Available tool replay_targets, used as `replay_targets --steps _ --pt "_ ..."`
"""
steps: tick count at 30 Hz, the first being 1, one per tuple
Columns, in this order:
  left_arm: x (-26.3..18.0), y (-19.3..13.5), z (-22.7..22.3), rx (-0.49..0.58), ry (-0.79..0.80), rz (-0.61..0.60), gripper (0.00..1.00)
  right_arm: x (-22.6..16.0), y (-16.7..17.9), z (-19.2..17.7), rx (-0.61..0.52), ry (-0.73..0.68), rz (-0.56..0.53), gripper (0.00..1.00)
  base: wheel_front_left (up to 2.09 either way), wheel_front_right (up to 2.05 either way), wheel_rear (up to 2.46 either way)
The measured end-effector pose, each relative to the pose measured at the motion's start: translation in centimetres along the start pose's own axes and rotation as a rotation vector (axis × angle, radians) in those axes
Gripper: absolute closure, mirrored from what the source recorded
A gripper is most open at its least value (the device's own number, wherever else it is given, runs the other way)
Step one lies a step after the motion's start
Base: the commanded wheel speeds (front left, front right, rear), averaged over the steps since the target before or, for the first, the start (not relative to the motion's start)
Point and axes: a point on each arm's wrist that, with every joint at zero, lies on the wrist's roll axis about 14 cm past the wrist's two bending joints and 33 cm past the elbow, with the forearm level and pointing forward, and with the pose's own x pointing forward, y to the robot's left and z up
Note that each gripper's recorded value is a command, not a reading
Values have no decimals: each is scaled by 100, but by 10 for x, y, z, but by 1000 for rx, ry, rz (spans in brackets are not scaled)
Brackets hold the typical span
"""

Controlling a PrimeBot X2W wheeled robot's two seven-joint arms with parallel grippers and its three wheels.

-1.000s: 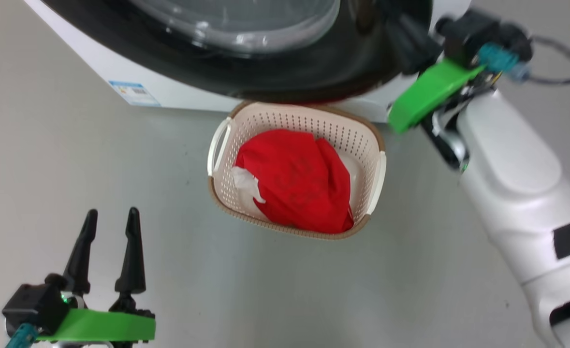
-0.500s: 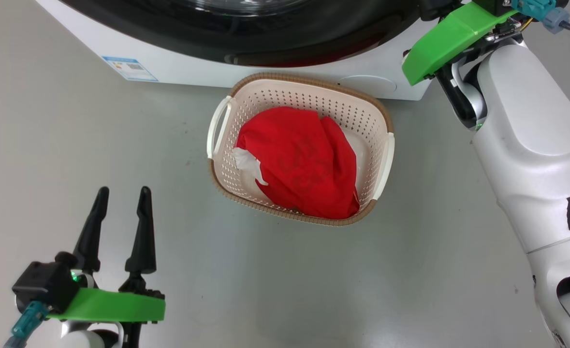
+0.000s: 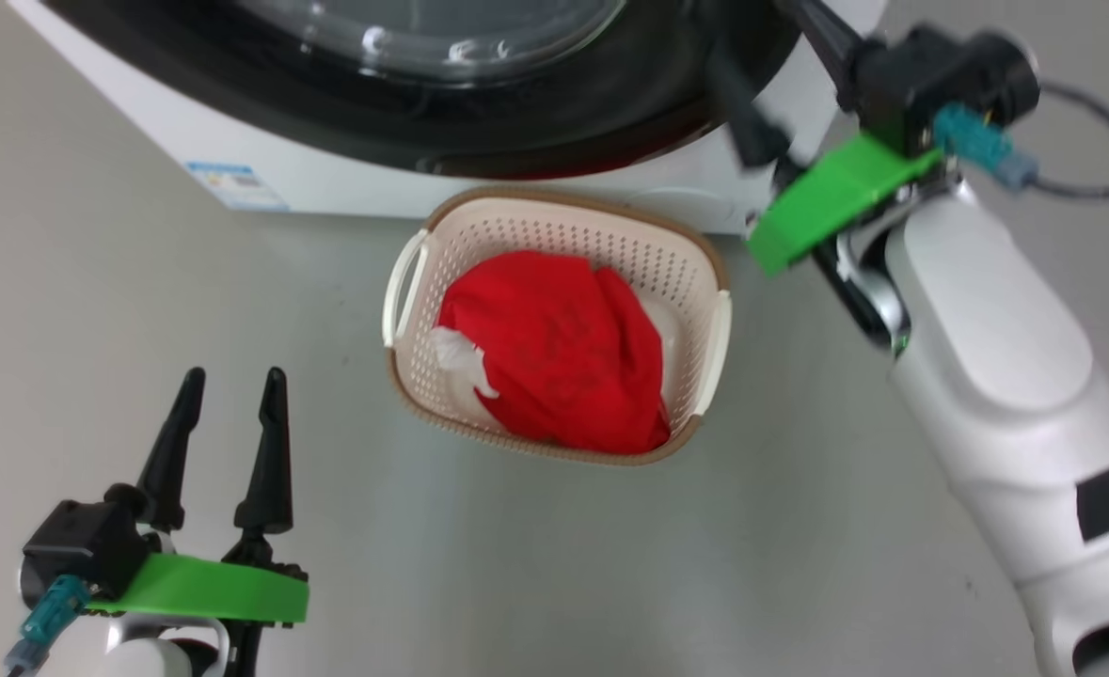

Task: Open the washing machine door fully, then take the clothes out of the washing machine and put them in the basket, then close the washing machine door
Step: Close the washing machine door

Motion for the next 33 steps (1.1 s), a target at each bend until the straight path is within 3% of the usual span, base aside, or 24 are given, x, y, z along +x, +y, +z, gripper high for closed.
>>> replay_targets --steps 13,33 --pt "-10 -25 16 -30 -36 -90 0 -81 -8 20 -14 -21 -94 0 0 0 0" --pt "-50 -42 42 -83 -112 -158 0 -228 -61 48 -2 -52 -438 0 0 0 0"
